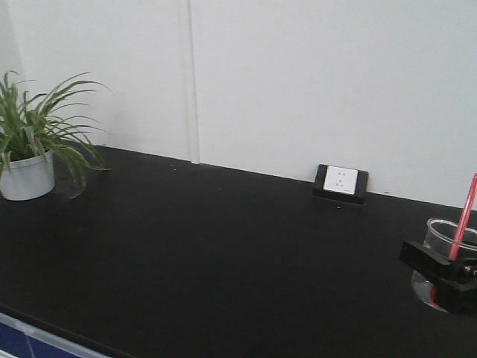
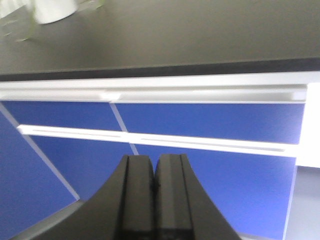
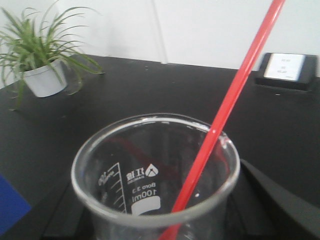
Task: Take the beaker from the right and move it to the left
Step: 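Drive the base to the counter with white bins, holding the beaker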
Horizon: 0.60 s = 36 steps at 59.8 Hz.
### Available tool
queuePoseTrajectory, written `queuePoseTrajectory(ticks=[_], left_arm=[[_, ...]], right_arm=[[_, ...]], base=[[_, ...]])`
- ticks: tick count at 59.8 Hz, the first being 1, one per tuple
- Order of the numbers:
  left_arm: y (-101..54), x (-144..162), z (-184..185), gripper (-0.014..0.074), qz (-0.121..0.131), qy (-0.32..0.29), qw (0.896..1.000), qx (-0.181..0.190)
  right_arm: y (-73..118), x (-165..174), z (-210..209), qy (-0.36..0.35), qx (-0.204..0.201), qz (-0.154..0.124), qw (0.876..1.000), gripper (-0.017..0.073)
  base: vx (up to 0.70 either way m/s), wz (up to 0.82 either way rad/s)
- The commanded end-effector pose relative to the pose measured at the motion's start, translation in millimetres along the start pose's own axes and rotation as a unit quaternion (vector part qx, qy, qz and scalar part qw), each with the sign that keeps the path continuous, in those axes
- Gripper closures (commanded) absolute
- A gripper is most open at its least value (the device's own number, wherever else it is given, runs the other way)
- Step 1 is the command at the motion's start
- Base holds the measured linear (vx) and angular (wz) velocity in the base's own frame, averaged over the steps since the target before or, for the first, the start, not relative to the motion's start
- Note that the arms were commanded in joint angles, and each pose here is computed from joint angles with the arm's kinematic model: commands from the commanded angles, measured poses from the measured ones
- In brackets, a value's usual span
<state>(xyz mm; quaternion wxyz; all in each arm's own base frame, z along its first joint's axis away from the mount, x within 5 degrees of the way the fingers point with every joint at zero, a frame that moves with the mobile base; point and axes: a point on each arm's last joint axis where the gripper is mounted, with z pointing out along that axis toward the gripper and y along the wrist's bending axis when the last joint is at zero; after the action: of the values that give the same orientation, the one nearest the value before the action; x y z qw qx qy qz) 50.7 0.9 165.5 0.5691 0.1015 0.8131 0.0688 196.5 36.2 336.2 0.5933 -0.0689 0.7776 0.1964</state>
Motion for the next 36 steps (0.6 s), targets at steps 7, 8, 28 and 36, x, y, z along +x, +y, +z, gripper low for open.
queuePoseTrajectory(ticks=[7,8,28,36], left_arm=[[-0.5,-1.6,1.7,0.06,0.001,-0.033,0.999,-0.002],[-0.5,-1.6,1.7,0.06,0.001,-0.033,0.999,-0.002],[-0.5,-1.6,1.7,0.06,0.001,-0.033,0.999,-0.002],[-0.5,-1.6,1.7,0.06,0.001,-0.033,0.999,-0.002]], right_arm=[[1.1,-11.0,-4.0,-0.016,0.008,-0.022,1.0,0.0561],[1.1,-11.0,-4.0,-0.016,0.008,-0.022,1.0,0.0561],[1.1,-11.0,-4.0,-0.016,0.008,-0.022,1.0,0.0561],[1.1,-11.0,-4.0,-0.016,0.008,-0.022,1.0,0.0561]], base=[[-0.03,0.41],[-0.01,0.45],[0.01,0.56],[0.02,0.65]])
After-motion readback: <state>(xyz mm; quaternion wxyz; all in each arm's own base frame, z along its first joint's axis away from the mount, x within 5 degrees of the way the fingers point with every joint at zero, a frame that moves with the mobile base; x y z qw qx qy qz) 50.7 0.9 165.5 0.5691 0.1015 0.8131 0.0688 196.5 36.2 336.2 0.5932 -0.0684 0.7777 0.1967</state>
